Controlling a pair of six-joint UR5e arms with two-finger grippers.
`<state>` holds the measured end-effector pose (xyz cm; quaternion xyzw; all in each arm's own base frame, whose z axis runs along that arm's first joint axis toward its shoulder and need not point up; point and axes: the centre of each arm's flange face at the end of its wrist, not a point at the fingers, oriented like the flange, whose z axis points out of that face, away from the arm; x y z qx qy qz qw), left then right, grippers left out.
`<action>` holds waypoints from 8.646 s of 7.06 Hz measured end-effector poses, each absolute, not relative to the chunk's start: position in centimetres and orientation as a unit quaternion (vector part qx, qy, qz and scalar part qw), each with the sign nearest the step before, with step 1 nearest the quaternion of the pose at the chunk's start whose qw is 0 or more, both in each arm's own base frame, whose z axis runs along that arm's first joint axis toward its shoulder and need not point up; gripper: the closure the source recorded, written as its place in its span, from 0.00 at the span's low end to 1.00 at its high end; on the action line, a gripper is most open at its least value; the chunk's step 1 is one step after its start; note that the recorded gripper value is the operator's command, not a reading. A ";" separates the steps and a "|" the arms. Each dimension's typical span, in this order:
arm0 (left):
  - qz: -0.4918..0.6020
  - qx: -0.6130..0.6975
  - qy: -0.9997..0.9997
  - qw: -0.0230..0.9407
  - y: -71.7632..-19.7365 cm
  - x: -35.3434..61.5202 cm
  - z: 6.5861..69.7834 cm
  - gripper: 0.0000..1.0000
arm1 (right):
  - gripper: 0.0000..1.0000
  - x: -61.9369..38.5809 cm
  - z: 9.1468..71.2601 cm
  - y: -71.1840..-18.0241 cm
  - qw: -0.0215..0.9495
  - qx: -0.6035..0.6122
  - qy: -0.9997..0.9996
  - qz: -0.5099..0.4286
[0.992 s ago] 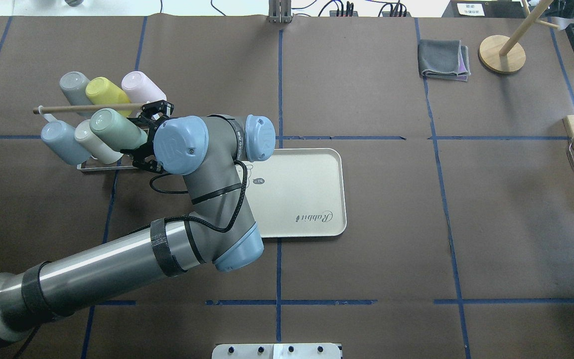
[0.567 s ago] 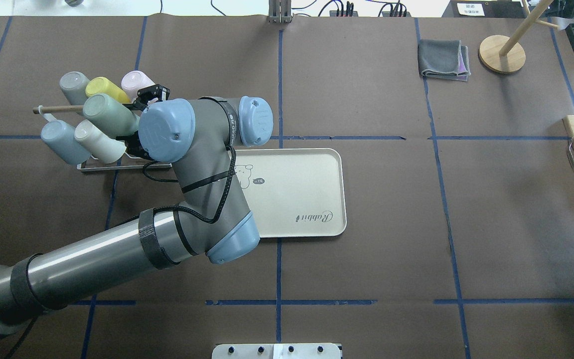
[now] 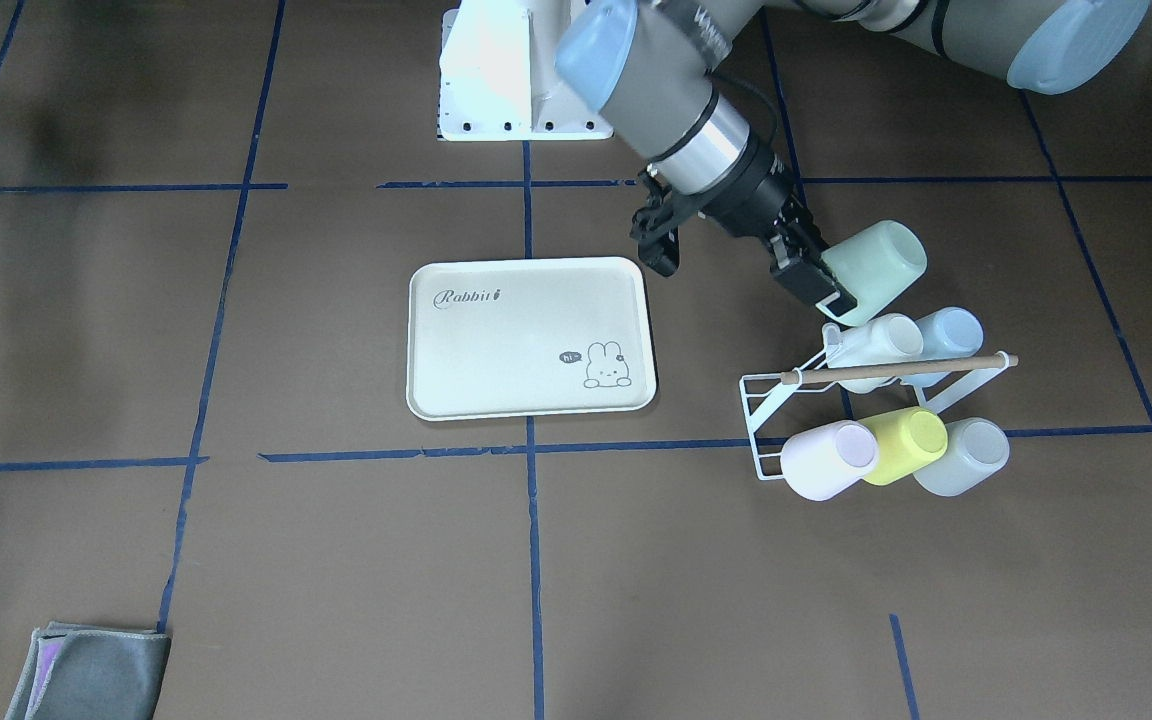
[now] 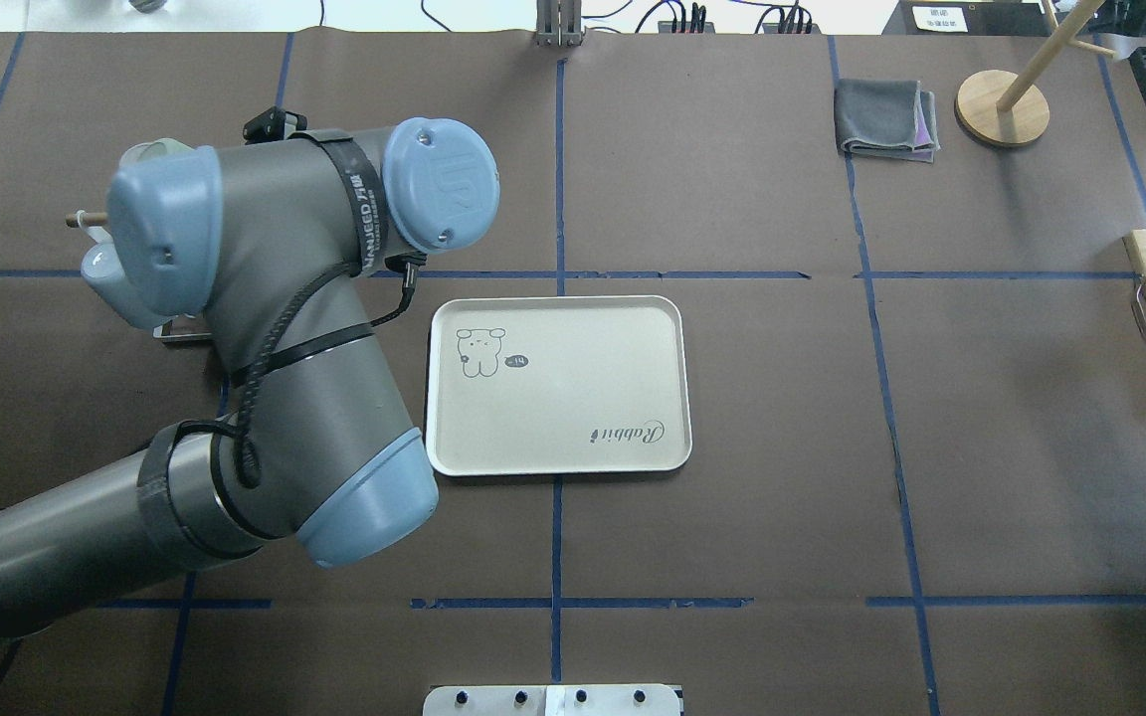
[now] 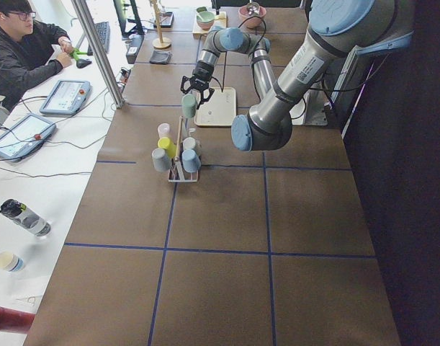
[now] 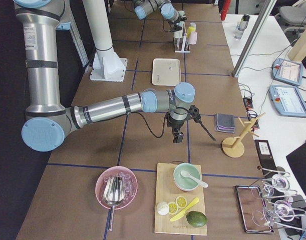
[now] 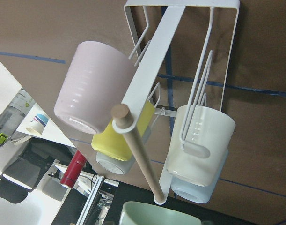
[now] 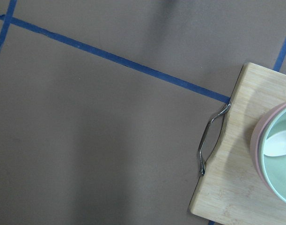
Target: Pick up and place green cup on tray
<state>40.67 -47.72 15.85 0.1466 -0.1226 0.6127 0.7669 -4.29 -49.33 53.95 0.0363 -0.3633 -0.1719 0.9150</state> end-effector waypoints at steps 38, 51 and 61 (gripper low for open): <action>-0.054 0.586 0.496 0.638 -37.8 61.9 27.8 0.35 | 0.00 -4.3 53.9 -49.6 0.915 0.037 -0.362 -0.172; -0.033 0.573 0.554 0.603 -36.2 60.3 30.7 0.00 | 0.00 -4.3 53.8 -49.8 0.916 0.038 -0.361 -0.171; 0.058 0.523 0.454 0.720 -43.0 50.2 20.1 0.00 | 0.00 -4.4 53.3 -50.0 0.915 0.042 -0.362 -0.172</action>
